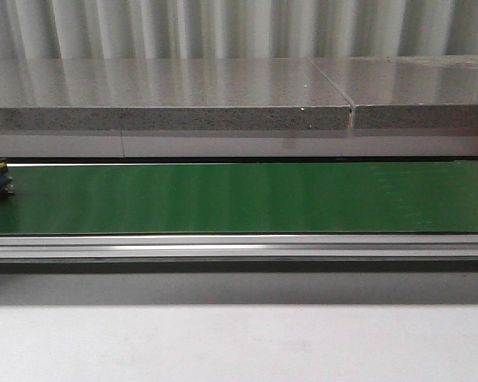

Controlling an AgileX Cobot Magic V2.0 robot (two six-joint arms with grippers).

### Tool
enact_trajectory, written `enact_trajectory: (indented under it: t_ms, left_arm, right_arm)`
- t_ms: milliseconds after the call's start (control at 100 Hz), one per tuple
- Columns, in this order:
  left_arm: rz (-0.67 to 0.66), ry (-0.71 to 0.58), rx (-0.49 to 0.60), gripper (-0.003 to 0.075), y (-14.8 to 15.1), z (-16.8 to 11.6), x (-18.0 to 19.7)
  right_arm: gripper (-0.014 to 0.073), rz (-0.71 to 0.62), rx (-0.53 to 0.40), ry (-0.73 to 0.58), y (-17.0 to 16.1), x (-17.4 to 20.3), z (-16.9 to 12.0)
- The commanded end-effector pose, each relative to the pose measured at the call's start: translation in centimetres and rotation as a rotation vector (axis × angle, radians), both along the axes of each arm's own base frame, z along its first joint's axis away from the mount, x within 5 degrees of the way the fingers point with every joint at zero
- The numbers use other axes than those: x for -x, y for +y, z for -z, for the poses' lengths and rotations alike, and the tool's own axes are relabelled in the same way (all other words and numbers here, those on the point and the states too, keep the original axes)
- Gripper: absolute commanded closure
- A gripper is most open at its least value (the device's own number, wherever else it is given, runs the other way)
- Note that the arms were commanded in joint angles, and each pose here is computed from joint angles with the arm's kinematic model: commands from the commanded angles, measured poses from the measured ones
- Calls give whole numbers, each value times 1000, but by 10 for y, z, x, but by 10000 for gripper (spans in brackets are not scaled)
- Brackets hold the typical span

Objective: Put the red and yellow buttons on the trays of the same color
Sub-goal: 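Lower the yellow button onto the belt and open the left gripper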

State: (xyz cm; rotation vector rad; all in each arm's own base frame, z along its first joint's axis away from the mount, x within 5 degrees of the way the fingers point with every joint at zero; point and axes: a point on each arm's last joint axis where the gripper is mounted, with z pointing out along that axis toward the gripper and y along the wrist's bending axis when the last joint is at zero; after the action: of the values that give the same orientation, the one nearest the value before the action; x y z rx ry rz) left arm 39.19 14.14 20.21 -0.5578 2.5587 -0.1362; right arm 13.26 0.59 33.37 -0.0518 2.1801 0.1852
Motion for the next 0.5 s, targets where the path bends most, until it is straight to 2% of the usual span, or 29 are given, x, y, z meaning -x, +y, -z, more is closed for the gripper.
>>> enact_trajectory:
  t_ms: [0,490]
  left_arm:
    - [-49,-116,-36,92,6,-32,-8]
    - [-77,-113,-59,92,23,-24,-32]
  right_arm:
    - [662,17,-12,-89,0,-2,-13]
    - [662,17,-12,-89,0,-2,-13]
